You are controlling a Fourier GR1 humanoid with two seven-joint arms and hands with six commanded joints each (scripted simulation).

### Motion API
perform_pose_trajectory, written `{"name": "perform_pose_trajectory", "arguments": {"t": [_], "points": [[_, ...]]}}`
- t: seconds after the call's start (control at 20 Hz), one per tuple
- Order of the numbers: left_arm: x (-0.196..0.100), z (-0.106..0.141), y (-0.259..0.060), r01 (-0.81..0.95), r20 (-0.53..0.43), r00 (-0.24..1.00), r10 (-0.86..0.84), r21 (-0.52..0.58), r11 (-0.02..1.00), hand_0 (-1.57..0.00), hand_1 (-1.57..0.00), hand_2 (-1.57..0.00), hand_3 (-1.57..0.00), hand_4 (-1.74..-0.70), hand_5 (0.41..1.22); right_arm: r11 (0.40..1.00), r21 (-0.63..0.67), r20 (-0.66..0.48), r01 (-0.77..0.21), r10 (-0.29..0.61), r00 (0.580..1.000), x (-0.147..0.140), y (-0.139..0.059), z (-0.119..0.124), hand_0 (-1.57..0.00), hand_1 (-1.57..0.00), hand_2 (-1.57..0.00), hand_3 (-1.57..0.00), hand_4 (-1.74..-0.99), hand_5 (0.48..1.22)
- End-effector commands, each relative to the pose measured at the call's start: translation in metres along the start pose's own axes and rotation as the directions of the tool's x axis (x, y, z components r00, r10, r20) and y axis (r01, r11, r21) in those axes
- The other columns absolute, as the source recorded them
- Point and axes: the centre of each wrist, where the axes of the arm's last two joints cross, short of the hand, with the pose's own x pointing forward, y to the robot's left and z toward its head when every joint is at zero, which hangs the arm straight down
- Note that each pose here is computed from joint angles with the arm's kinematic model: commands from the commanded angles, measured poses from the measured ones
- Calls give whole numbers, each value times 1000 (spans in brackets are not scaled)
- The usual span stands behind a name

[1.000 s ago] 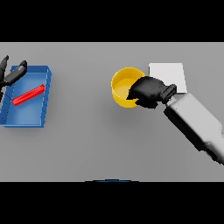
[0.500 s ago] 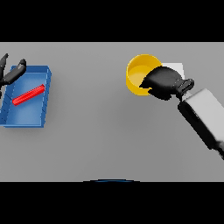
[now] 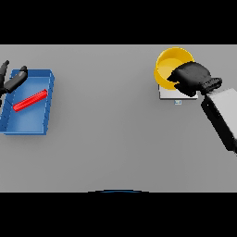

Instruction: Pick up the red beaker and tilt it to pour out 1 green nut into yellow bowl. Pick up the yellow bowl and place it on the metallic measuring scale.

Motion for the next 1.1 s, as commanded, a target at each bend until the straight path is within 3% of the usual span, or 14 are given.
{"name": "perform_pose_trajectory", "arguments": {"t": [0.0, 0.4, 0.6, 0.7, 0.75, 0.8, 0.9, 1.05], "points": [[1, 1, 2, -4, 1, 1000, 4, 2, 1000, 1, 1, 1, 1, -719, 725, 1000, -1, -29, 6, -6, 1000, -4, 6, -3, -1571, -1571, -1500, -1169, -1741, 1221], [0, 2, -1, -2, -5, 1000, 2, 5, 1000, 1, 1, 1, 1, -726, 710, 992, 35, -75, 119, -116, 990, -31, 31, -19, -1562, -1571, -1405, -1374, -1741, 1221], [4, 1, -1, -3, -10, 1000, 3, 13, 1000, 1, 1, 1, 1, -727, 712, 988, 52, -82, 144, -139, 987, -34, 34, -20, -1417, -1571, -1363, -1487, -1741, 1221], [-1, 1, -1, 2, -21, 1000, -2, 5, 1000, 1, 1, 1, 1, -727, 715, 988, 56, -83, 143, -138, 987, -35, 34, -22, -1397, -1571, -1385, -1363, -1741, 1221], [0, 1, -2, -1, -15, 1000, 1, -4, 1000, 1, 1, 1, 1, -729, 717, 986, 59, -86, 154, -148, 985, -34, 34, -22, -1332, -1459, -1423, -1198, -1741, 1221], [-2, 1, 0, -3, -12, 1000, 3, 2, 1000, 1, 1, 1, 1, -730, 720, 984, 66, -80, 168, -162, 984, -39, 33, -20, -1128, -1322, -1330, -1057, -1701, 1221], [3, -3, 1, -8, -7, 1000, 8, 3, 1000, 1, 1, 1, 1, -733, 728, 979, 65, -88, 195, -189, 978, -38, 36, -20, -721, -980, -1042, -833, -1619, 1072], [-2, -5, -3, -6, -6, 1000, 6, -9, 1000, 1, 1, 1, 1, -727, 717, 976, 100, -112, 192, -181, 977, -41, 35, -19, -369, -582, -693, -613, -1539, 933]]}}
